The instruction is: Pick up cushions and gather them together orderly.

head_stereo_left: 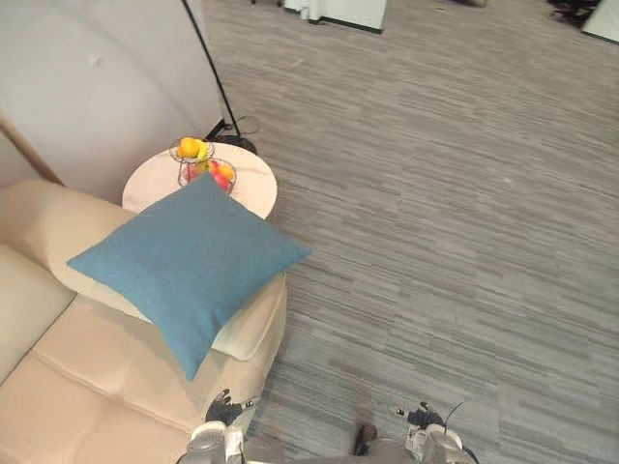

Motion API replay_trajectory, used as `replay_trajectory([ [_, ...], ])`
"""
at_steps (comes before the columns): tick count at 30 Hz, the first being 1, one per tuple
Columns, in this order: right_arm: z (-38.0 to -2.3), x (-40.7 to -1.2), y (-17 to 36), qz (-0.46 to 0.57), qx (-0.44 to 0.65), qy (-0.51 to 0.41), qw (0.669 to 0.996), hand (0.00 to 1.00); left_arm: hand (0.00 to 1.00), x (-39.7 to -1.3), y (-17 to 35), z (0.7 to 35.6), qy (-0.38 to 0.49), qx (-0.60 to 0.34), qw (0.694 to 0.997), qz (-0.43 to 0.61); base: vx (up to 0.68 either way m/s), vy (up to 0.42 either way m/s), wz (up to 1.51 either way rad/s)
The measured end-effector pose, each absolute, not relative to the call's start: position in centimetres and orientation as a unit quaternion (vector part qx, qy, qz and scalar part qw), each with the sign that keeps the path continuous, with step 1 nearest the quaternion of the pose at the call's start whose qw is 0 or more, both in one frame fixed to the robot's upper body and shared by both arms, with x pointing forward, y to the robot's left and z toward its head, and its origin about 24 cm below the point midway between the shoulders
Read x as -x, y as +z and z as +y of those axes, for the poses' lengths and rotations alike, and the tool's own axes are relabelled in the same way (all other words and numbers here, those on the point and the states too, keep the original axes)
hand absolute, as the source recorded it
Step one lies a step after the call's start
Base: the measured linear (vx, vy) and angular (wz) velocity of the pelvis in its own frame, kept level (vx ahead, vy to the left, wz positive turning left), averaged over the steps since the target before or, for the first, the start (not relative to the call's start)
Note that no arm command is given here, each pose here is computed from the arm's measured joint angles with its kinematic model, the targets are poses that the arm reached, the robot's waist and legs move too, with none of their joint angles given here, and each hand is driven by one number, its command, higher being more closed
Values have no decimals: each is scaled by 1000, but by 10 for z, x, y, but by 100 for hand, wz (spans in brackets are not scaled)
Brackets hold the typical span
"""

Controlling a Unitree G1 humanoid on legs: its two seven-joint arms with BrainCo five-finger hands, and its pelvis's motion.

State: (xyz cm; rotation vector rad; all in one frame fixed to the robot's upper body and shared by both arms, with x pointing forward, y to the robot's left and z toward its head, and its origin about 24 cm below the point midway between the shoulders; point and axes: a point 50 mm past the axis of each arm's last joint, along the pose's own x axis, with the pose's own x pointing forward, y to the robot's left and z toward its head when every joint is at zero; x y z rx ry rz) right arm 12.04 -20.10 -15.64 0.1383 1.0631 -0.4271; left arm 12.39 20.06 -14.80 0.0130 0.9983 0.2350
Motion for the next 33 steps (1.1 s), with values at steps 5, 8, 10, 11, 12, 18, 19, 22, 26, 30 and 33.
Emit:
replay_trajectory([
  [5, -205, -127, -154, 494, -64, -205, 843, 0, 0, -119, -152, 188, 124, 29, 866, 484, 159, -204, 53],
  [8, -207, -124, -154, 495, -68, -214, 839, 0, 0, -127, -148, 187, 118, 28, 874, 470, 132, -192, 95],
  [10, -209, -127, -153, 489, -73, -221, 841, 0, 0, -130, -147, 186, 111, 25, 876, 468, 141, -109, 81],
  [11, -212, -129, -152, 485, -70, -224, 842, 0, 0, -131, -147, 185, 106, 22, 877, 468, 145, -39, 66],
  [12, -216, -134, -149, 479, -70, -228, 845, 0, 0, -132, -147, 185, 103, 21, 878, 468, 119, 15, 57],
  [18, -209, -138, -149, 475, -81, -222, 848, 0, 0, -135, -147, 189, 94, 6, 877, 470, 168, 132, 43],
  [19, -207, -138, -150, 478, -81, -218, 847, 0, 0, -135, -147, 189, 99, 12, 877, 470, 187, 182, 13],
  [22, -197, -130, -153, 485, -80, -201, 847, 0, 0, -132, -148, 186, 93, 12, 875, 475, 176, 196, 23],
  [26, -188, -130, -153, 485, -88, -193, 849, 0, 0, -126, -149, 192, 100, 5, 871, 480, 203, 84, 54],
  [30, -185, -131, -153, 484, -92, -189, 850, 0, 0, -134, -147, 188, 99, 10, 876, 472, 160, -73, 70],
  [33, -186, -128, -154, 487, -95, -195, 846, 0, 0, -135, -147, 186, 101, 14, 876, 471, 133, -225, 122],
])
